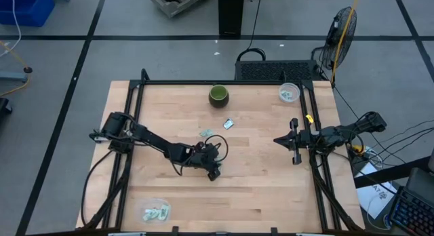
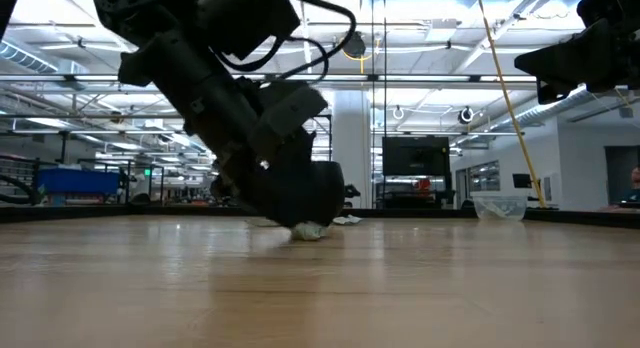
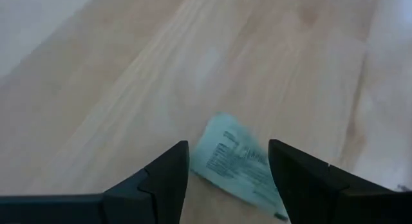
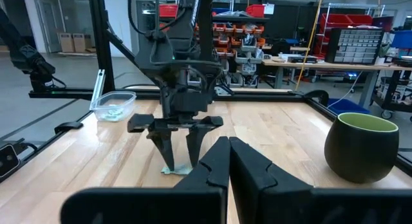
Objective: Pick and place items into bin
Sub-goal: Put the stevia packet into the bottom transparent bin
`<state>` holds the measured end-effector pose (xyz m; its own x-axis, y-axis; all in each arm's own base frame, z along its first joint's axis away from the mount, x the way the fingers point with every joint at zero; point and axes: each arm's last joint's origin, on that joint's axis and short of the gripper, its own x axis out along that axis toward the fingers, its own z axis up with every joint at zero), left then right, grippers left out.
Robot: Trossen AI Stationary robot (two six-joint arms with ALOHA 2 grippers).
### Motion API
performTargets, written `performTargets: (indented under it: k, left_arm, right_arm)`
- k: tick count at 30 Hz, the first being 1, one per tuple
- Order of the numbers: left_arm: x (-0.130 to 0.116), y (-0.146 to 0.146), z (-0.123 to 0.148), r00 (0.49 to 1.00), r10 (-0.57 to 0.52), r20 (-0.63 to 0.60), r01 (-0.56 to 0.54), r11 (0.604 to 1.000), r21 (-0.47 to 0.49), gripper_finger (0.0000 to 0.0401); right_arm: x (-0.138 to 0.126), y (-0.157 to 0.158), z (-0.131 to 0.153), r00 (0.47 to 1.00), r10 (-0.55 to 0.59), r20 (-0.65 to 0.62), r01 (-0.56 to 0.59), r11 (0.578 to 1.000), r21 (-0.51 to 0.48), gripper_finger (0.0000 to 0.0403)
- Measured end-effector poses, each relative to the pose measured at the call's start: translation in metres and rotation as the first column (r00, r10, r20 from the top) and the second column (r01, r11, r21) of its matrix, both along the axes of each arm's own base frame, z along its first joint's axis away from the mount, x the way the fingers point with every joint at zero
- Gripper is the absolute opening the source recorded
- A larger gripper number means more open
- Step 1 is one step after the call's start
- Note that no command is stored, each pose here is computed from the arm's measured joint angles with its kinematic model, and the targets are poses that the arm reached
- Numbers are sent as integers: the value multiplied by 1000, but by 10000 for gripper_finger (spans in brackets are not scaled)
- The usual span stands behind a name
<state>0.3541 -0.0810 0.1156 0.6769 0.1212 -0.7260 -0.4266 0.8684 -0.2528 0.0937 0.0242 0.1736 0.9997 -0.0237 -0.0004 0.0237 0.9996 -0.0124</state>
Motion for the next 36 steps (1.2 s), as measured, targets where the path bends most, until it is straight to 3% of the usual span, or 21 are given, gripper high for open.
performTargets:
  k: [10, 26, 36]
  left_arm:
    - [5, 2, -6, 1000, 1, 15, -1, 1000, -15, 214]
    - [4, 3, -7, 1000, 7, 13, -7, 1000, 5, 107]
    - [4, 3, -7, 1000, -14, 10, 14, 1000, 23, 93]
  right_arm:
    - [0, 0, 1, 1000, 0, 6, 0, 1000, 3, 0]
    - [0, 0, 1, 1000, 0, 6, 0, 1000, 2, 0]
    - [0, 0, 1, 1000, 0, 6, 0, 1000, 2, 0]
